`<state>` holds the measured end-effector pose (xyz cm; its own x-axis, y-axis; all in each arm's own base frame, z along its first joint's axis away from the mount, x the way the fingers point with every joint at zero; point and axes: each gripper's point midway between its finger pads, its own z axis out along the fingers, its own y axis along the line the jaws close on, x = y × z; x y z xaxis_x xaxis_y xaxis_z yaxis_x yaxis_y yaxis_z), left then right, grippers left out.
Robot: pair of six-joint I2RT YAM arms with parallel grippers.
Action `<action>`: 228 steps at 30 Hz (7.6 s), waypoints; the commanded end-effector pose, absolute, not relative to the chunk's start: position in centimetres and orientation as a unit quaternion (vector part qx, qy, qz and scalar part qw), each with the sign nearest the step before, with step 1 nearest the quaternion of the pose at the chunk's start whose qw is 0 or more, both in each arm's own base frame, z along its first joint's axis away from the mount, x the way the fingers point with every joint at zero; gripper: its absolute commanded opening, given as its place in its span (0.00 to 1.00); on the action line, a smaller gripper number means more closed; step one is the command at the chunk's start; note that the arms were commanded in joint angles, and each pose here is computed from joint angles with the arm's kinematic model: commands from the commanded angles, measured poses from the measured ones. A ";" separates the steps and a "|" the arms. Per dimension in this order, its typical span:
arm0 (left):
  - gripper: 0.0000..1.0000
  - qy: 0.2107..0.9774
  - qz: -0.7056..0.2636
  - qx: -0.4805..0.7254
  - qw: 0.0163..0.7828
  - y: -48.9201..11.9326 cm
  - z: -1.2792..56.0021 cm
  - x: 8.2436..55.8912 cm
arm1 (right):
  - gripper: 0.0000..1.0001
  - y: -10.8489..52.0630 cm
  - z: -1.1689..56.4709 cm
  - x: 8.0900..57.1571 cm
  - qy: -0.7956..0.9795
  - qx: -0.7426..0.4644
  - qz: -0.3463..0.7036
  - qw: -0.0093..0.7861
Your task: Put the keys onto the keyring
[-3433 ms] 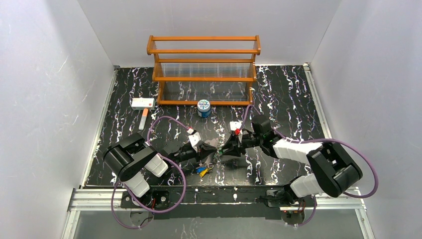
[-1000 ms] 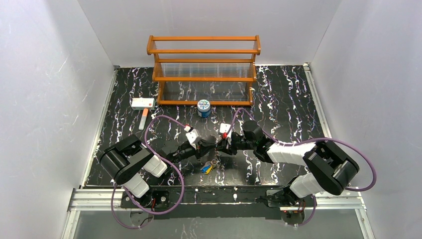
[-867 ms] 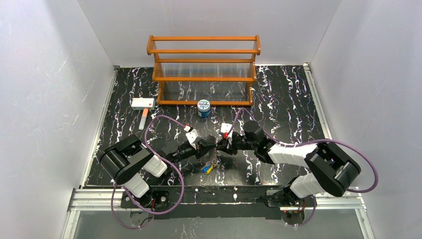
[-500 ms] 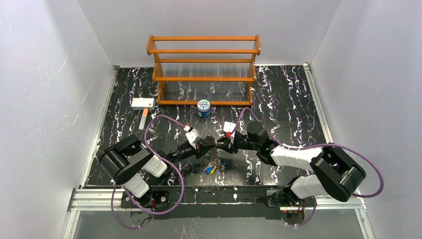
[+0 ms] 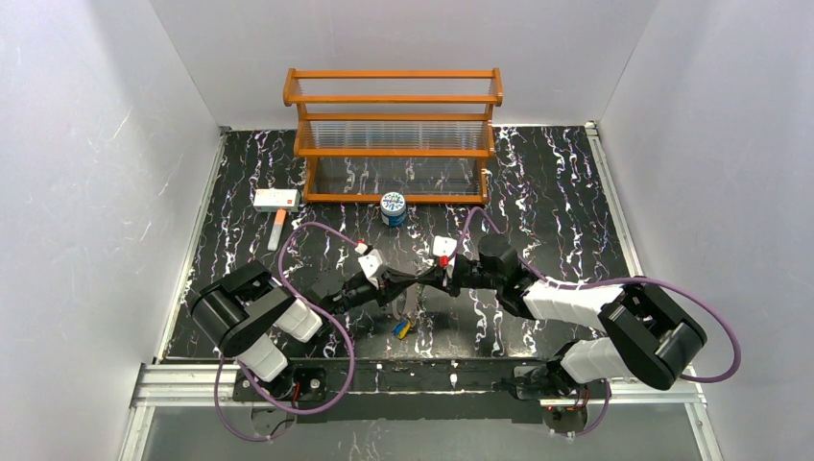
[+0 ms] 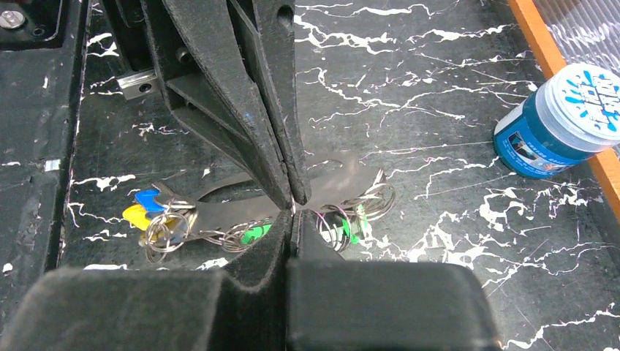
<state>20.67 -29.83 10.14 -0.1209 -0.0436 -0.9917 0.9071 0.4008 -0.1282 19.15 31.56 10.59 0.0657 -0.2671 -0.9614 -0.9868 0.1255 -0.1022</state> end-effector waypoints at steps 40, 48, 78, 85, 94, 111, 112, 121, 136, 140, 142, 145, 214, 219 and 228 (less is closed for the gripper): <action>0.30 0.531 -0.418 0.482 0.558 -32.2 7.5 18.7 | 0.01 28.5 6.2 17.1 0.657 -0.659 0.315 0.188; 0.27 0.531 -0.422 0.468 0.566 -32.6 7.2 19.2 | 0.01 28.5 6.1 16.8 0.652 -0.660 0.322 0.187; 0.13 0.486 -0.464 0.487 0.557 -35.3 8.9 17.8 | 0.01 29.1 7.6 16.4 0.619 -0.656 0.343 0.261; 0.00 0.502 -0.460 0.472 0.560 -35.1 8.8 18.2 | 0.01 29.0 7.5 16.7 0.624 -0.656 0.336 0.260; 0.00 0.533 -0.453 0.390 0.599 -34.0 12.2 20.1 | 0.33 29.2 9.8 19.3 0.631 -0.618 0.316 0.346; 0.00 0.479 -0.448 0.284 0.699 -30.6 22.0 21.4 | 0.45 27.4 16.6 20.1 0.544 -0.559 0.376 0.500; 0.00 0.475 -0.448 0.280 0.704 -30.5 22.5 21.4 | 0.45 27.4 16.8 20.2 0.542 -0.558 0.376 0.504; 0.00 0.454 -0.451 0.268 0.720 -29.9 24.6 21.3 | 0.43 28.3 18.6 20.5 0.521 -0.549 0.400 0.517; 0.00 0.450 -0.454 0.244 0.729 -29.4 25.8 22.0 | 0.01 27.8 16.0 20.7 0.554 -0.548 0.389 0.491; 0.00 0.450 -0.457 0.235 0.730 -29.1 26.1 22.1 | 0.01 27.5 14.7 20.6 0.565 -0.553 0.381 0.480; 0.00 0.448 -0.460 0.232 0.730 -29.1 26.4 22.1 | 0.01 27.3 14.1 20.6 0.571 -0.555 0.378 0.473; 0.00 0.446 -0.463 0.228 0.731 -29.0 26.8 22.2 | 0.01 27.3 13.3 20.4 0.574 -0.561 0.378 0.461; 0.00 0.454 -0.487 0.241 0.706 -29.7 25.8 21.5 | 0.29 31.3 20.2 21.0 0.511 -0.499 0.434 0.550; 0.00 0.454 -0.488 0.242 0.705 -29.7 25.8 21.4 | 0.15 31.5 20.2 20.9 0.508 -0.500 0.437 0.549; 0.00 0.454 -0.479 0.241 0.712 -29.4 25.7 21.5 | 0.01 31.3 18.9 21.3 0.523 -0.520 0.416 0.532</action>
